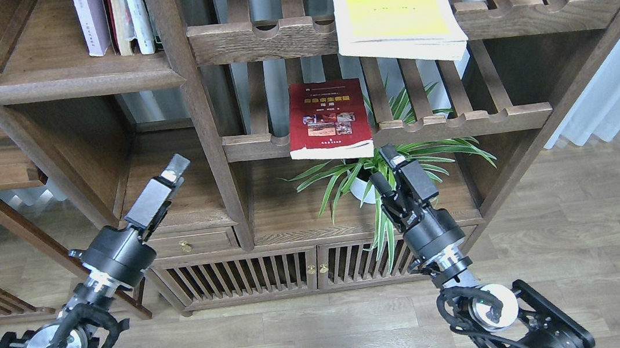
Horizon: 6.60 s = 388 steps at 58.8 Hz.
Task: Organize books on shelf
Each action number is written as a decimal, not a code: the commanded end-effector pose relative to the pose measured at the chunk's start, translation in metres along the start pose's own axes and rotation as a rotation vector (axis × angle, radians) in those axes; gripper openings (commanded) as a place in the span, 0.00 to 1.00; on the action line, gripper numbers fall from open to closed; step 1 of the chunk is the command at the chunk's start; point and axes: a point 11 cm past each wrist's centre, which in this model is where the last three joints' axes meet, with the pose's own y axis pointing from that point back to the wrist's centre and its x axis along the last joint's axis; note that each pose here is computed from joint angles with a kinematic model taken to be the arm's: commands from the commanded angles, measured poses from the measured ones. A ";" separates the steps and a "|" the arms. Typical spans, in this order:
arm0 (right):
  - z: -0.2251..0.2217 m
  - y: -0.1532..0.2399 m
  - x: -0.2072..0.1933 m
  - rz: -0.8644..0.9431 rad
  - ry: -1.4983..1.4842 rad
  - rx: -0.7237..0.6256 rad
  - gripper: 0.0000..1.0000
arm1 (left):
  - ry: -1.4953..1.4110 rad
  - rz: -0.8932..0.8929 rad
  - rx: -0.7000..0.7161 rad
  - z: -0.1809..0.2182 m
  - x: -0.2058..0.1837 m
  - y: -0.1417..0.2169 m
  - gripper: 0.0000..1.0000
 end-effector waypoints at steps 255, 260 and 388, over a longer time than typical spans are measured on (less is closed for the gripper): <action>-0.044 0.007 -0.157 -0.395 0.013 0.022 0.03 | 0.056 0.145 -0.076 0.000 0.033 0.056 1.00; -0.042 0.022 -0.144 -0.343 0.019 0.002 0.03 | 0.056 0.146 -0.076 0.000 0.034 0.056 1.00; 0.004 0.167 0.042 0.394 0.063 -0.380 0.04 | 0.752 0.219 -0.073 -0.097 0.049 0.120 0.99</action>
